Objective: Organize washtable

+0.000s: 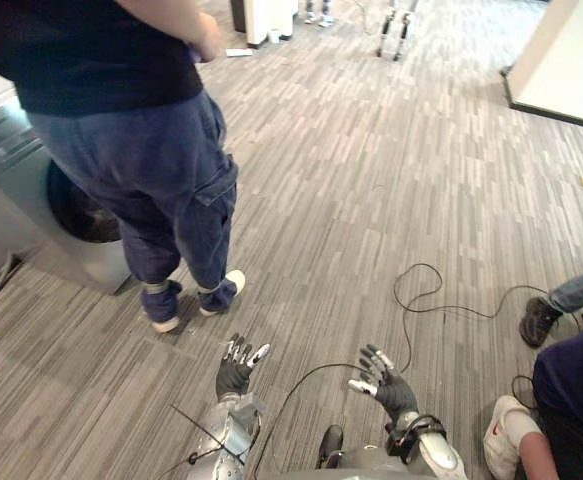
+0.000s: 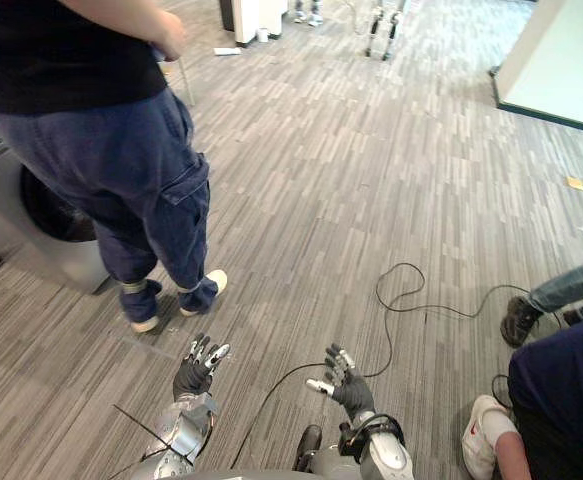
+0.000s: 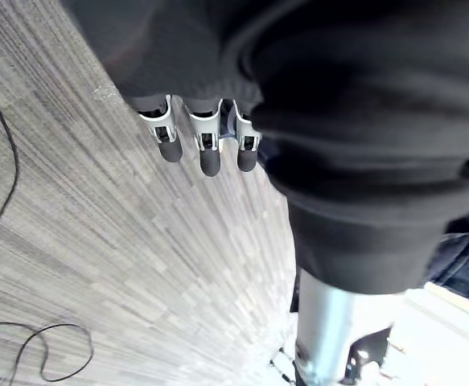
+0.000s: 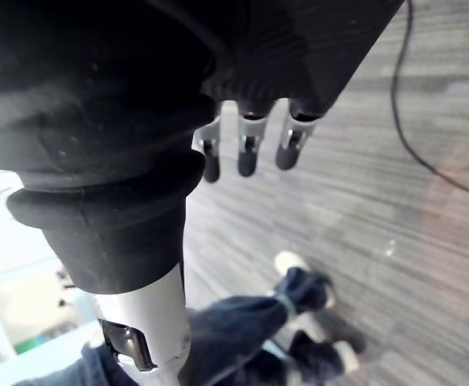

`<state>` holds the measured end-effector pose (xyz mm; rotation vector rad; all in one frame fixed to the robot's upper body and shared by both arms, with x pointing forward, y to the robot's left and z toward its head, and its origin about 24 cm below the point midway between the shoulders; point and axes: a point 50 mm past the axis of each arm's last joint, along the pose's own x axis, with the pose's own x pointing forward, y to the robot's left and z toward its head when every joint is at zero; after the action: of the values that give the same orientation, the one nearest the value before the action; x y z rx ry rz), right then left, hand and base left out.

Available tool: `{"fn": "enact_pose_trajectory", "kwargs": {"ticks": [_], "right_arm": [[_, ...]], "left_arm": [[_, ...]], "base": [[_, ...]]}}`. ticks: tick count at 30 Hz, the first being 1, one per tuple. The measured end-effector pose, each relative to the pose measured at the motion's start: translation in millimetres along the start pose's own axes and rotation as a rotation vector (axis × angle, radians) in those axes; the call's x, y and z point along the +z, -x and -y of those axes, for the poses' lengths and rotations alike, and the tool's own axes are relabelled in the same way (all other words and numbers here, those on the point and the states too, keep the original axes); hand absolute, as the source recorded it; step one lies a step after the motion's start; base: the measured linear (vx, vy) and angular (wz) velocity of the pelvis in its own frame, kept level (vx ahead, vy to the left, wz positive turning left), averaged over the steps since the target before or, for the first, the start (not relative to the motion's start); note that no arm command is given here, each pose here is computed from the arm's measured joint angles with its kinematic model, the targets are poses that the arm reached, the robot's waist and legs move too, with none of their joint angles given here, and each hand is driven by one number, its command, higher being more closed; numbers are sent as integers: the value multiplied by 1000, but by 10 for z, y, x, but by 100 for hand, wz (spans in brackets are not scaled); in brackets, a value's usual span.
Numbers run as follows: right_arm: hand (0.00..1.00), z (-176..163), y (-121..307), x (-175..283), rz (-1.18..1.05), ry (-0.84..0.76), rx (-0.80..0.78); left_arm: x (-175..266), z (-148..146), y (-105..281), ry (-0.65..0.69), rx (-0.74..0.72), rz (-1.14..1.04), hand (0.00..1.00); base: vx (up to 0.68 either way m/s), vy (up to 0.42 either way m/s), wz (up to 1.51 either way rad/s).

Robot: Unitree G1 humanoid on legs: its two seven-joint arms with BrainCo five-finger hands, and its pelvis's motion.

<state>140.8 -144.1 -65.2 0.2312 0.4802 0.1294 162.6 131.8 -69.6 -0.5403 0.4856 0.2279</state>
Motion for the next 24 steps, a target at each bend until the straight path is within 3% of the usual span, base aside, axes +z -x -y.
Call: {"fn": "enact_pose_trajectory", "kwargs": {"ticks": [5,11,16,24], "right_arm": [[0,79,19,108,44,54,-26],[0,67,139,-59,-30,82,-18],[0,-6,-100,47,9,70,9],[0,32,-48,-81,-33,53,-11]], "left_arm": [[-125,-130,84,0,34,-48,0],[-129,-453,226,14,176,-34,0],[4,-341,205,-51,113,41,0],[74,-313,222,-225,2,53,0]], "base": [[35,197,-114],[115,302,-86],[18,279,-17],[86,79,-39]]}}
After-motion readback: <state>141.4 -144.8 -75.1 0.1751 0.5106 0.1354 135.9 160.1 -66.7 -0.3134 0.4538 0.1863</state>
